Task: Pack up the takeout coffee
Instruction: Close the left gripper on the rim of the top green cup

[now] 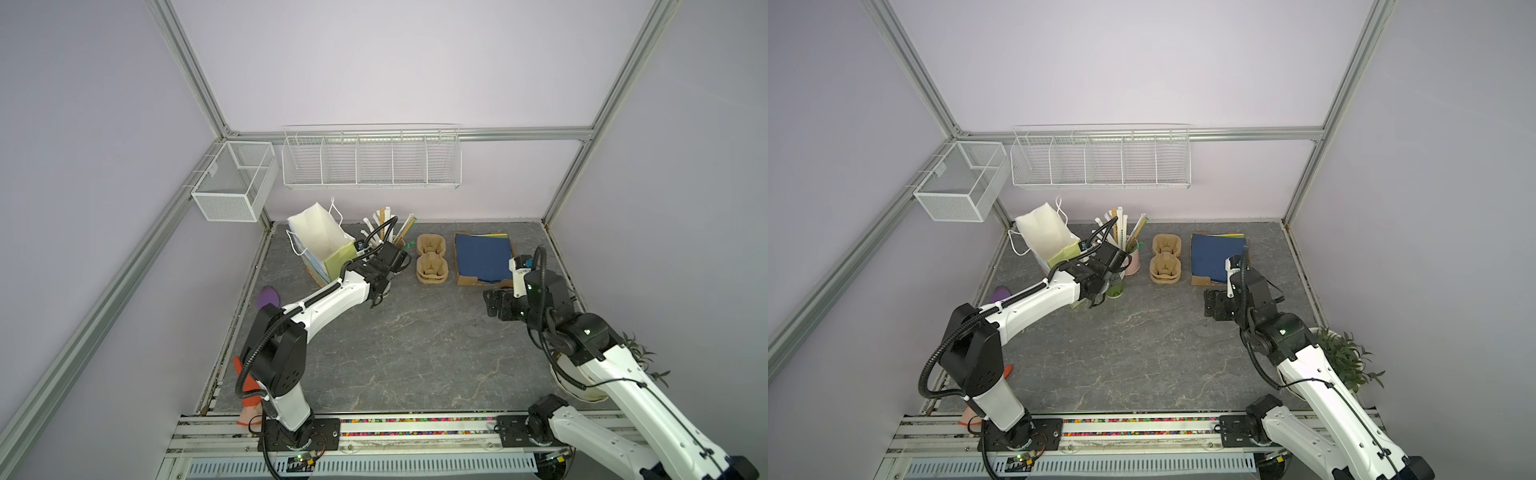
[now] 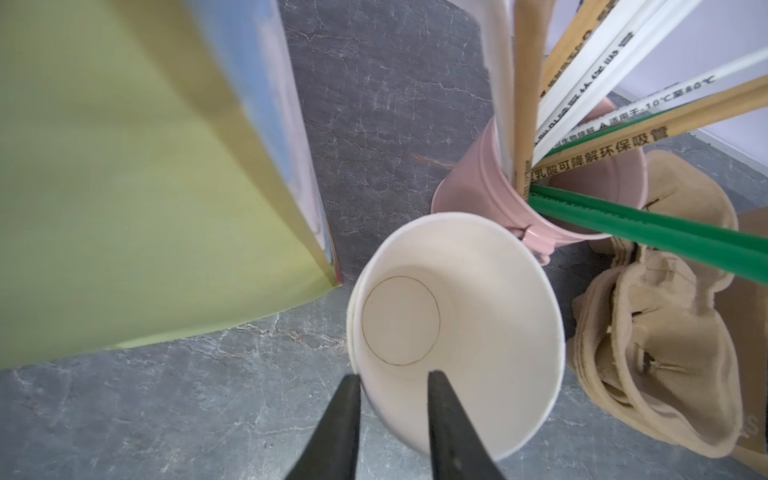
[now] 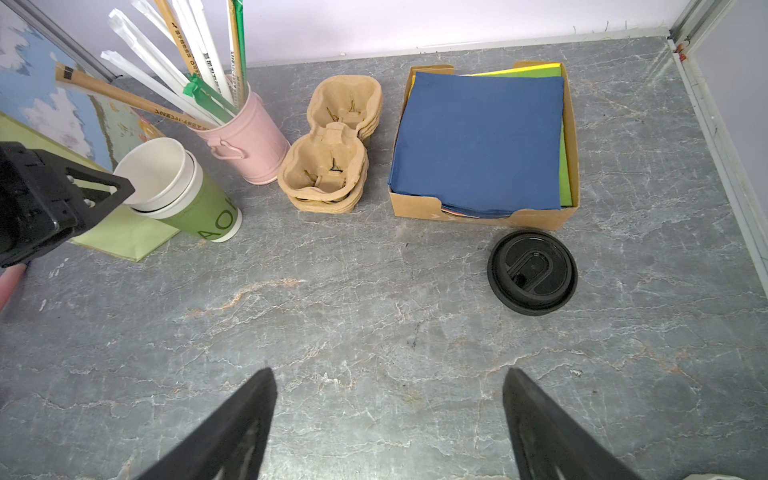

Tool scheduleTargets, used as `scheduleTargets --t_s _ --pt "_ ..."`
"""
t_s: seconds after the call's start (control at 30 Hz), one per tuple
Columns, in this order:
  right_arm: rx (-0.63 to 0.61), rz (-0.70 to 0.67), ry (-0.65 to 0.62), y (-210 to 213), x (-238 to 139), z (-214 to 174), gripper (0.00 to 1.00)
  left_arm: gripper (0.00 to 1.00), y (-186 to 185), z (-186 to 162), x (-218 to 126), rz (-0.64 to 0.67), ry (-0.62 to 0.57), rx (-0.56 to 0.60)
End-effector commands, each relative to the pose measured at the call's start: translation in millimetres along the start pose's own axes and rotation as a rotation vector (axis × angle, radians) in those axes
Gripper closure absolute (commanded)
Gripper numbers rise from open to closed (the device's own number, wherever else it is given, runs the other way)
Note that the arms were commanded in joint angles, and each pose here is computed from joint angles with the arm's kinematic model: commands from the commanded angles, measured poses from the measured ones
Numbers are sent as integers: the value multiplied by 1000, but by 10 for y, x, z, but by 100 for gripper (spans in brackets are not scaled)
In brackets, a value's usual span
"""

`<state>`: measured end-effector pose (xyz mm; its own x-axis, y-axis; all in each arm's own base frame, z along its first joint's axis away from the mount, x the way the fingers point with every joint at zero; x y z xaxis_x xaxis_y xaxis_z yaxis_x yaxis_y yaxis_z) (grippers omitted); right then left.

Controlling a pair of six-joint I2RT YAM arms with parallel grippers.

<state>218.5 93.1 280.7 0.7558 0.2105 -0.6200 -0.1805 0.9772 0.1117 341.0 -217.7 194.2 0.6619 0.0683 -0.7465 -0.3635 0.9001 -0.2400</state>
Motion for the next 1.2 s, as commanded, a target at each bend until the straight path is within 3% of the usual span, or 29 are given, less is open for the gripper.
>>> scheduleTargets --t_s 0.0,0.17,0.37,0.57,0.77,0.97,1.17 --pt "-20 15 -9 28 -49 22 12 75 5 30 0 23 3 -19" --pt "-23 17 -6 39 -34 15 12 76 29 3 18 26 12 -19" --pt "-28 22 2 55 -18 7 12 88 49 2 3 30 13 -16" --pt "-32 23 2 64 -24 7 12 91 76 -14 0 36 18 -12" --pt "-39 36 9 95 -21 15 12 100 51 28 -88 10 28 -27" --pt "-12 162 75 290 74 -18 12 100 -52 115 -356 -81 97 -83" --pt "148 349 143 603 364 -107 12 100 -125 30 -479 -226 184 -142"
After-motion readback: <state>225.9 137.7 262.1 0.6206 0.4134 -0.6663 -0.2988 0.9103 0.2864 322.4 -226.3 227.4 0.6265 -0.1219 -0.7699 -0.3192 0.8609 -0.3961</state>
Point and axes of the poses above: each gripper's point midway between its finger pads, its own x axis out along the fingers, its own y axis along the line the jaws close on, z = x × y, the point moved 6 cm from there along -x, back along the fingers, and after that the axes turned 4 degrees about -x, right-handed, at the moved point
